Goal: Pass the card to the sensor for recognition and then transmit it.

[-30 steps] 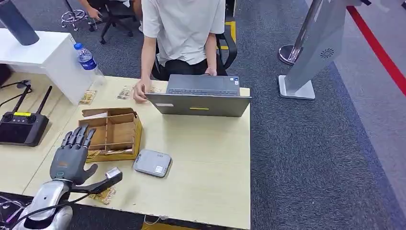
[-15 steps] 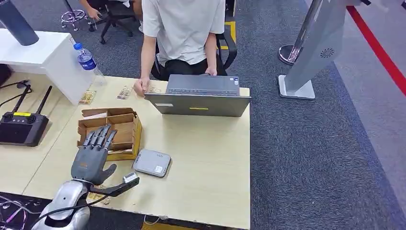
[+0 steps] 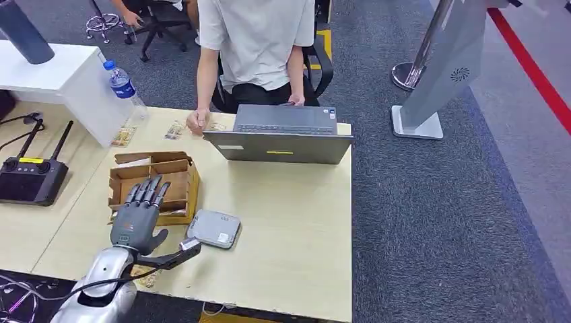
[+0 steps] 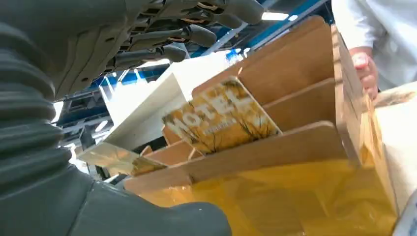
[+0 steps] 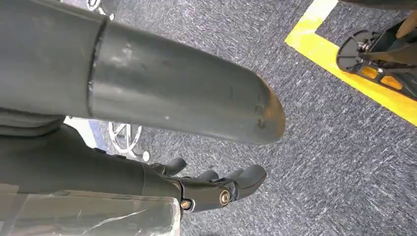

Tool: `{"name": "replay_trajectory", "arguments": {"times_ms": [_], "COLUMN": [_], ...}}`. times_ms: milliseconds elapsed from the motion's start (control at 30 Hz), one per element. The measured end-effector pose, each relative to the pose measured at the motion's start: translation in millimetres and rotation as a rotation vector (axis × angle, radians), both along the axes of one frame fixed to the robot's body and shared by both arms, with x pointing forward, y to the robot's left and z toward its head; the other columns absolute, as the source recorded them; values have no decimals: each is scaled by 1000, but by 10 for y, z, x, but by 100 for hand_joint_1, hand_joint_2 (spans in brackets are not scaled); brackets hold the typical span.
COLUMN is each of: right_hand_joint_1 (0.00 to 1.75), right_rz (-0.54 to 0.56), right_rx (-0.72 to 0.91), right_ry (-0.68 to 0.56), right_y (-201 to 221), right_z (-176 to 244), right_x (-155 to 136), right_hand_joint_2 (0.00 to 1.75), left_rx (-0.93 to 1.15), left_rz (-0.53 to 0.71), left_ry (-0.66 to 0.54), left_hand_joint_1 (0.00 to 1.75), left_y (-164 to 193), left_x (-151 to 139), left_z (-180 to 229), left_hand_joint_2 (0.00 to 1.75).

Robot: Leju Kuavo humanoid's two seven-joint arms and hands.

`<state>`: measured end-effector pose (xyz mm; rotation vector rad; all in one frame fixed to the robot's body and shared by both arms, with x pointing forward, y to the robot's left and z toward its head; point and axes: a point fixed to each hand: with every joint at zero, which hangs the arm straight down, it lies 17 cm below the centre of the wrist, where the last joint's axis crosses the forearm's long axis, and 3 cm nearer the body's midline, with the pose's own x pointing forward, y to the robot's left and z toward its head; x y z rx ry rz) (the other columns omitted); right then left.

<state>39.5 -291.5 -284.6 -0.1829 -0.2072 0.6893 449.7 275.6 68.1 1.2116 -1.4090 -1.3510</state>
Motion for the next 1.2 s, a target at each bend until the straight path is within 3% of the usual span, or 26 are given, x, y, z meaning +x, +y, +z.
{"name": "replay_trajectory", "arguments": {"times_ms": [33, 600, 933, 1200], "right_hand_joint_1": [0, 0, 0, 0], "right_rz": [0, 1, 9, 0], "right_rx": [0, -4, -4, -14], "right_ry": [0, 1, 1, 18], "right_y": [0, -5, -3, -22], "right_z": [0, 0, -1, -6], "right_x": [0, -4, -7, -61], "right_hand_joint_2": [0, 0, 0, 0], "left_rx": [0, -47, -76, -141], "left_rz": [2, -3, -30, -117], "left_ry": [3, 14, -38, -108], "left_hand_joint_1": [175, 175, 175, 175], "left_y": [5, -10, -60, -269], "left_x": [5, -5, -58, -216], "left_z": [-12, -38, 55, 682], "left_hand_joint_2": [175, 175, 175, 175]}}
